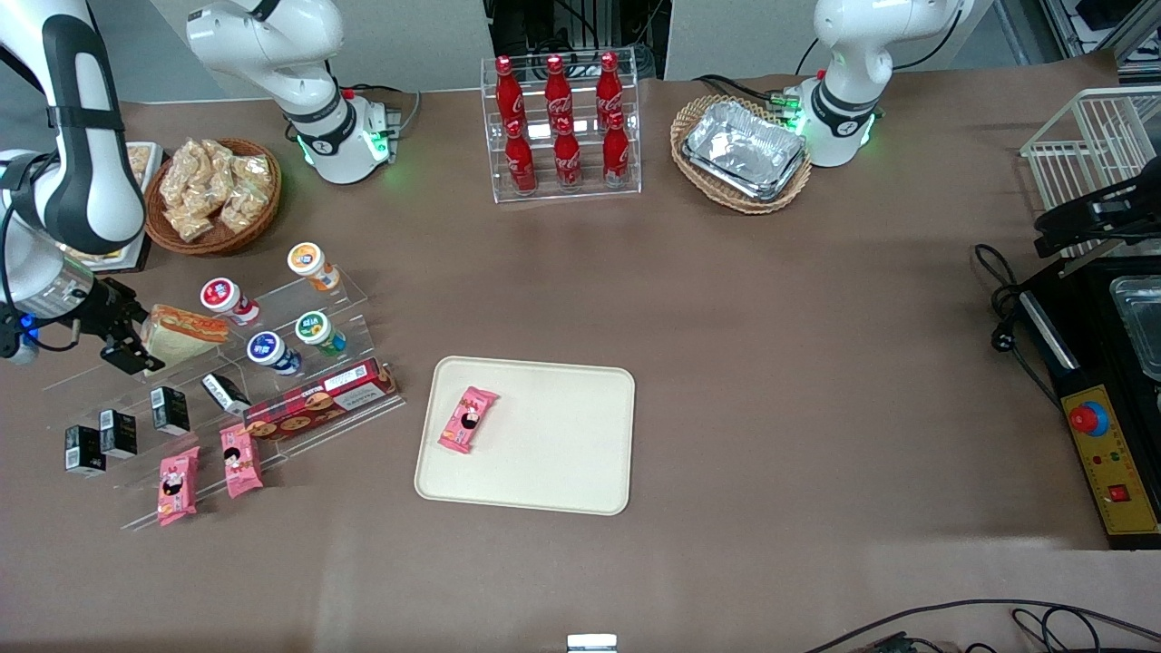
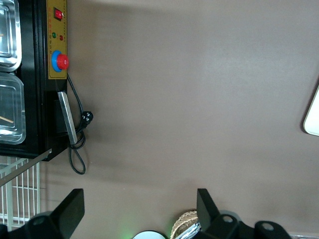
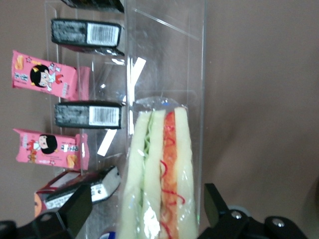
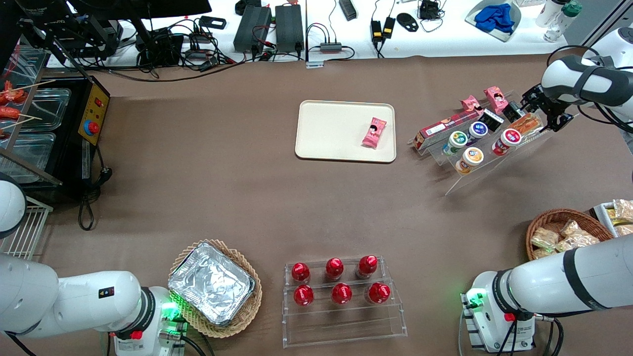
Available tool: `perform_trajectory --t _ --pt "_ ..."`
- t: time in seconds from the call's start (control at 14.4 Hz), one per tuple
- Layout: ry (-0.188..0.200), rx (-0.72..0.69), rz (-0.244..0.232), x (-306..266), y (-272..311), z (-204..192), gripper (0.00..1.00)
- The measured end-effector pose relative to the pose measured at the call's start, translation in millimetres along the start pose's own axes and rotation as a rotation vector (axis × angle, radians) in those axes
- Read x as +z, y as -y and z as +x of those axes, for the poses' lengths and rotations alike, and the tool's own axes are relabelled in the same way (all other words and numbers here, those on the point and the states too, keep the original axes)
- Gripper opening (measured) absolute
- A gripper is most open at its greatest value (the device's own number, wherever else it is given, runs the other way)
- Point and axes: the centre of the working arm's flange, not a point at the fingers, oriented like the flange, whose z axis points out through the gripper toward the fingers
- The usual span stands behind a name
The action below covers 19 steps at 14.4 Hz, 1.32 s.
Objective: Place sandwich on tray
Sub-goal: 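Close the right gripper on the wrapped sandwich and lift it from the rack, then carry the sandwich with the right gripper over the cream tray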
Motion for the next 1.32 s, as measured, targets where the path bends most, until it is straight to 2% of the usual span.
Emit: perform_trajectory --t 0.35,0.7,0.77,1.04,1.25,1.32 --pt "0.019 -0.002 0.011 -1.2 -9.4 -12.1 0.96" --pt "0.021 -0.021 0.011 -0.5 -9.9 -14.2 0.47" --pt "0.021 -0.03 0.012 -1.0 -9.8 -14.1 0.42" --pt "0.003 -0.059 0.034 -22.4 -0.8 -4.8 0.38" --pt "0.019 -0.07 0.032 -78.7 17.7 10.5 0.23" --pt "0.021 -0.074 0.034 -101.0 23.7 14.9 0.22"
